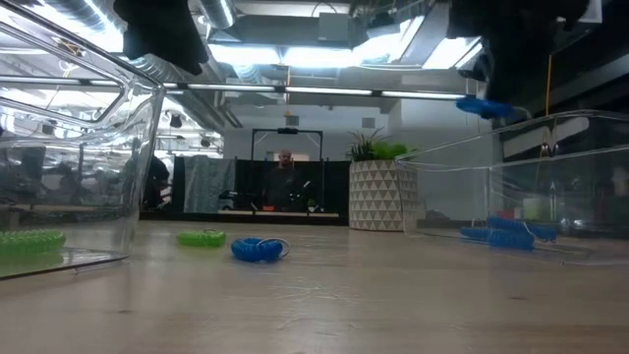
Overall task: Sort spring keychains
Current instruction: Put the blue spring keychain into the right transparent bin
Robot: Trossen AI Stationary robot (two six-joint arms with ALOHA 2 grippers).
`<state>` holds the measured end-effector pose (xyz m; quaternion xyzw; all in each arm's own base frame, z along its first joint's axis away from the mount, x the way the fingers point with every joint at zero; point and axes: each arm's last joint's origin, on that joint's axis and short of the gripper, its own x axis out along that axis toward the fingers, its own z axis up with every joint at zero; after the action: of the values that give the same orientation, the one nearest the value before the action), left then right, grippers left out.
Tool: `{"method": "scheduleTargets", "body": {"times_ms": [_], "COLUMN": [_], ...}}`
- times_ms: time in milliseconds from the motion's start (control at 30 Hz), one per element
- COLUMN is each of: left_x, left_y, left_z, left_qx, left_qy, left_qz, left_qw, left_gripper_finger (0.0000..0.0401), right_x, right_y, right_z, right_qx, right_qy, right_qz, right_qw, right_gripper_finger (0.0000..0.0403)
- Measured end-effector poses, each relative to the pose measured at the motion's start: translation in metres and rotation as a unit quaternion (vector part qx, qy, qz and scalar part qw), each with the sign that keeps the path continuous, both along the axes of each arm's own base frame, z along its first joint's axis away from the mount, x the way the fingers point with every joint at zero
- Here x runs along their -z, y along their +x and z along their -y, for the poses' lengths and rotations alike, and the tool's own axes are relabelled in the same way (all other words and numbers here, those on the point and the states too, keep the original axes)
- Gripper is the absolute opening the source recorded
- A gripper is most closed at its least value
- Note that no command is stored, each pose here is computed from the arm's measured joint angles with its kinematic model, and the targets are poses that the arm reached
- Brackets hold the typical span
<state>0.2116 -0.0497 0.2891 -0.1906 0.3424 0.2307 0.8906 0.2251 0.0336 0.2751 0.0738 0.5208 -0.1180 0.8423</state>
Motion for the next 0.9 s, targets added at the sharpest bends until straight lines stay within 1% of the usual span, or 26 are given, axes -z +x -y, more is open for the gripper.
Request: {"method": "scheduleTargets", "body": {"times_ms": [100,167,433,533,700,833,900], "left_x": [-0.0001,-0.0001,-0.0005,-0.0010,-0.0015,-0.0016,-0.0016], "left_y": [0.0000,-0.0001,0.0001,0.0006,0.0008,0.0008,0.0008], "left_z": [0.0000,-0.0001,-0.0008,-0.0006,-0.0011,-0.0013,-0.0013], "left_qx": [0.000,0.000,-0.014,-0.016,-0.024,-0.033,-0.033], "left_qy": [0.000,0.001,0.006,0.004,0.009,0.005,0.005], "left_qz": [0.000,0.000,0.007,0.011,0.016,0.020,0.020], "left_qw": [1.000,1.000,1.000,1.000,1.000,0.999,0.999], "left_gripper_finger": [0.0123,0.0123,0.0123,0.0123,0.0123,0.0123,0.0123], "right_x": [0.0029,0.0034,0.0033,0.0031,0.0029,0.0026,0.0025], "right_y": [-0.0053,-0.0067,-0.0065,-0.0063,-0.0061,-0.0055,-0.0051], "right_z": [0.0008,0.0010,0.0011,0.0021,0.0027,0.0026,0.0025], "right_qx": [0.000,0.000,-0.013,-0.004,0.001,0.009,0.016], "right_qy": [-0.003,-0.004,-0.012,-0.027,-0.037,-0.032,-0.029], "right_qz": [-0.030,-0.038,-0.038,-0.035,-0.033,-0.027,-0.024], "right_qw": [1.000,0.999,0.999,0.999,0.999,0.999,0.999], "right_gripper_finger": [0.0021,0.0025,0.0040,0.0041,0.0041,0.0044,0.0052]}}
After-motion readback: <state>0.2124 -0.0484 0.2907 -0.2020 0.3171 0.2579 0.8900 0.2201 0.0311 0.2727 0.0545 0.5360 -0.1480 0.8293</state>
